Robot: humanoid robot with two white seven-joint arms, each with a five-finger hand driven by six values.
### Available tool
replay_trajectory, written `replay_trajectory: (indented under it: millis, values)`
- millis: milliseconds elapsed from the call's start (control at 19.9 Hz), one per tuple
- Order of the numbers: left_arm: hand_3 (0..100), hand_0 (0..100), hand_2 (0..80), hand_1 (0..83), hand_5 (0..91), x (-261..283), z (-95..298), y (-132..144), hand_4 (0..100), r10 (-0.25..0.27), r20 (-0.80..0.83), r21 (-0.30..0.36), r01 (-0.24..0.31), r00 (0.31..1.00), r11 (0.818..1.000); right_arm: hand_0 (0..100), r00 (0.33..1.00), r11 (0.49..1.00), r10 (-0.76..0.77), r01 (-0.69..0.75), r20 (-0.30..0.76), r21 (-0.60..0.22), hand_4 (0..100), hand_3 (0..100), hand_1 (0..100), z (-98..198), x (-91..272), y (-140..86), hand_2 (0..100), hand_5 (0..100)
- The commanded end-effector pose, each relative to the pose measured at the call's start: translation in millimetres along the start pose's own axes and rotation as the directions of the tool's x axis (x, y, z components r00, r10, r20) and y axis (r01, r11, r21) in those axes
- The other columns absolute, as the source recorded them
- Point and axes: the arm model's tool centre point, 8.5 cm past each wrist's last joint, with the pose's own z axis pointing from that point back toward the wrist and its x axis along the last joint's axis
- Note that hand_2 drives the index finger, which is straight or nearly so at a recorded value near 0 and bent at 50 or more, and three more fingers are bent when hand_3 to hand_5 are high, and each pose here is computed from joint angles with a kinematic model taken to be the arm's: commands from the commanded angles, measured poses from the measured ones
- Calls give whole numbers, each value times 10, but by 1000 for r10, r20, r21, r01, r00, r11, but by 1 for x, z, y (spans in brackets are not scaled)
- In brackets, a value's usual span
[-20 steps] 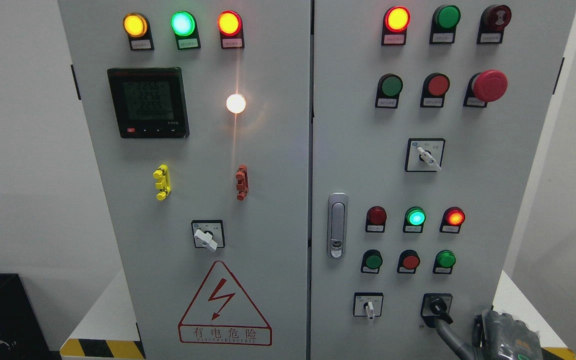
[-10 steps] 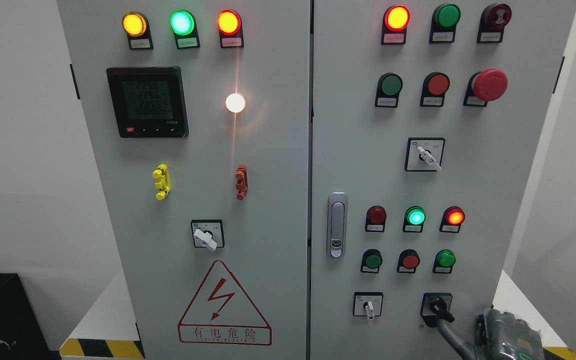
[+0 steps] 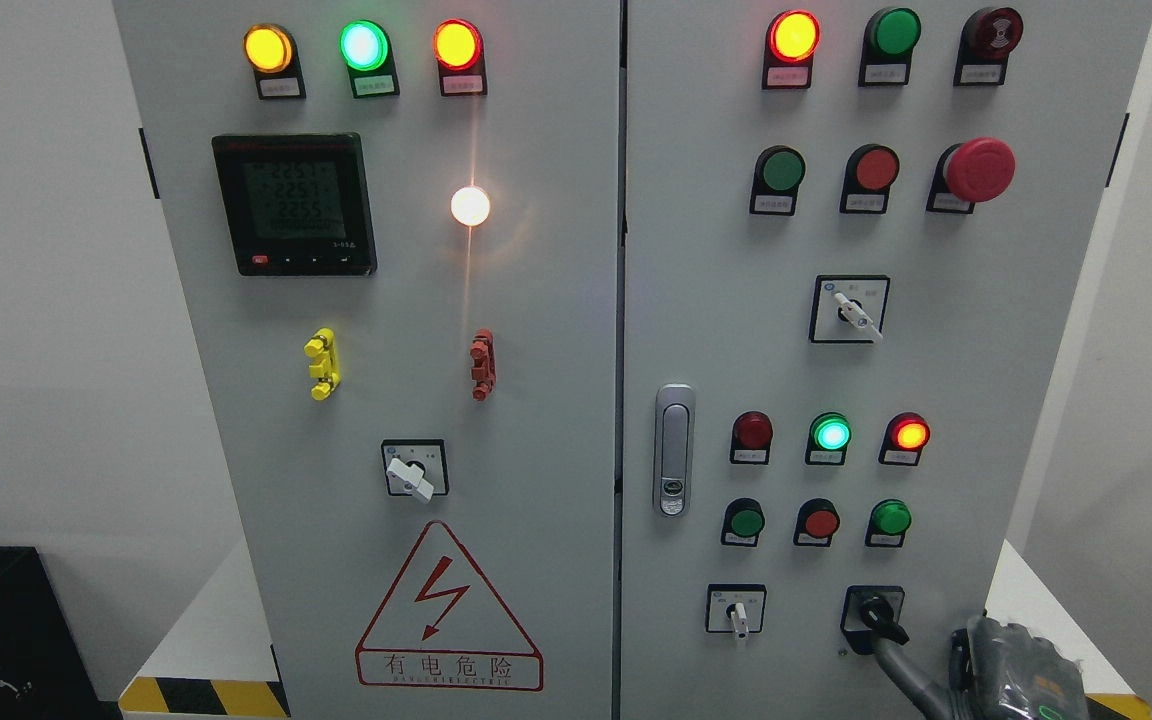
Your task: Flip black knob to close circuit
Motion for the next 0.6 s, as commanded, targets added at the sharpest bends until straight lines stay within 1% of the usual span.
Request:
replay_trajectory:
  millis: [0, 100, 552]
  values:
    - [0, 120, 0, 556, 0, -6, 0, -1, 0, 2, 2, -2, -2, 1000, 1000, 0, 1000, 1000, 3, -3, 12, 2, 877, 1000, 0, 3, 3, 3, 877, 917]
    - [0, 120, 0, 556, 0, -6, 0, -1, 0, 2, 2, -2, -2, 1000, 1000, 0, 1000, 1000, 3, -3, 17, -3, 877, 1000, 0, 3, 4, 1, 876, 917]
    - [0, 120, 0, 556, 0, -6, 0, -1, 0, 2, 2, -2, -2, 1000, 1000, 0, 999, 1000, 8, -8, 48, 4, 877, 1000, 0, 8, 14, 6, 876, 917]
